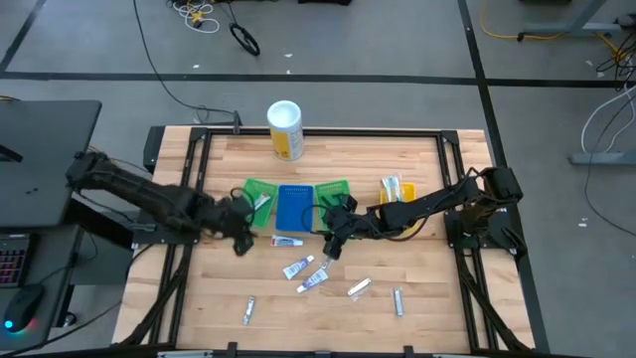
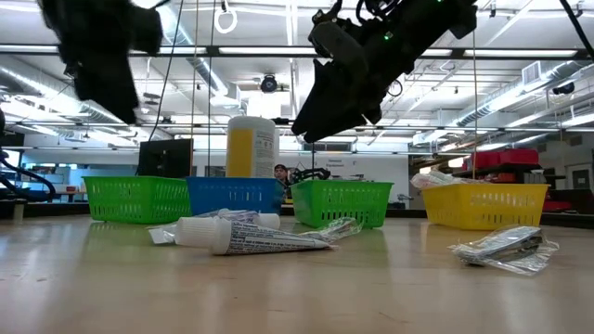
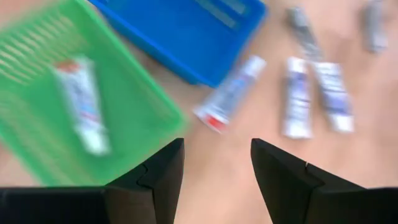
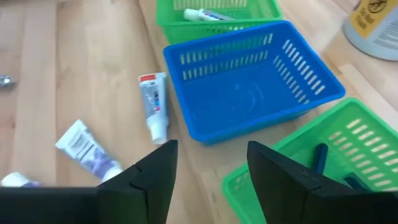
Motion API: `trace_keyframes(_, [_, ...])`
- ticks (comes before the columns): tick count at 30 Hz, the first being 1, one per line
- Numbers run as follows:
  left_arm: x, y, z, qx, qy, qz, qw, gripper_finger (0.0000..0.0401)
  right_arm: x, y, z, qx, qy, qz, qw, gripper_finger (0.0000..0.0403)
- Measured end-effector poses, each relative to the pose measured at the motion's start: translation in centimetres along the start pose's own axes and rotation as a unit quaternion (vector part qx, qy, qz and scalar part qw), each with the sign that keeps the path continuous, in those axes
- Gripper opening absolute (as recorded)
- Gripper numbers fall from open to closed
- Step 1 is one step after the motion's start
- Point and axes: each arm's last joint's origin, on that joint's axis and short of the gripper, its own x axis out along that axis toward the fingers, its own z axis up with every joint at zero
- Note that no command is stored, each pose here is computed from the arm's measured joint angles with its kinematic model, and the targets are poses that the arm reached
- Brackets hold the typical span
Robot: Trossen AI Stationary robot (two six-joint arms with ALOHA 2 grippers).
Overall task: Pick & Place Travel size toiletries
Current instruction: Put the silver nail cutter into the blue bin
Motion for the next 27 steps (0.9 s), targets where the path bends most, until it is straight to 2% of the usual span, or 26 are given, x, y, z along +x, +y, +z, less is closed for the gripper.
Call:
trace_keyframes(4, [0.2,-2.7,-2.0,0.003,0.038,-0.065,0.997,0.0194,-0.1,0.2,0.0,-0.001,-0.001,0.003,1.0,0.0204])
trace_keyframes(8, [0.7,-5.0,-4.0,-0.008,0.064,-0.101,0.993,0.0194,-0.1,0.2,0.0,0.0,-0.003,0.003,1.0,0.0204])
trace_keyframes(14, [2.0,-7.0,-6.4,-0.044,0.127,-0.067,0.989,0.0194,-0.1,0.2,0.0,0.001,-0.005,0.004,1.0,0.0204])
trace_keyframes(18, [2.8,-8.9,-7.2,-0.055,0.172,-0.056,0.982,0.0194,-0.1,0.2,0.0,0.001,-0.004,0.003,1.0,0.0204])
trace_keyframes(27, [4.3,-13.4,-8.1,-0.073,0.203,-0.02,0.976,0.0194,0.0,0.2,0.0,0.001,-0.004,0.003,1.0,0.0204])
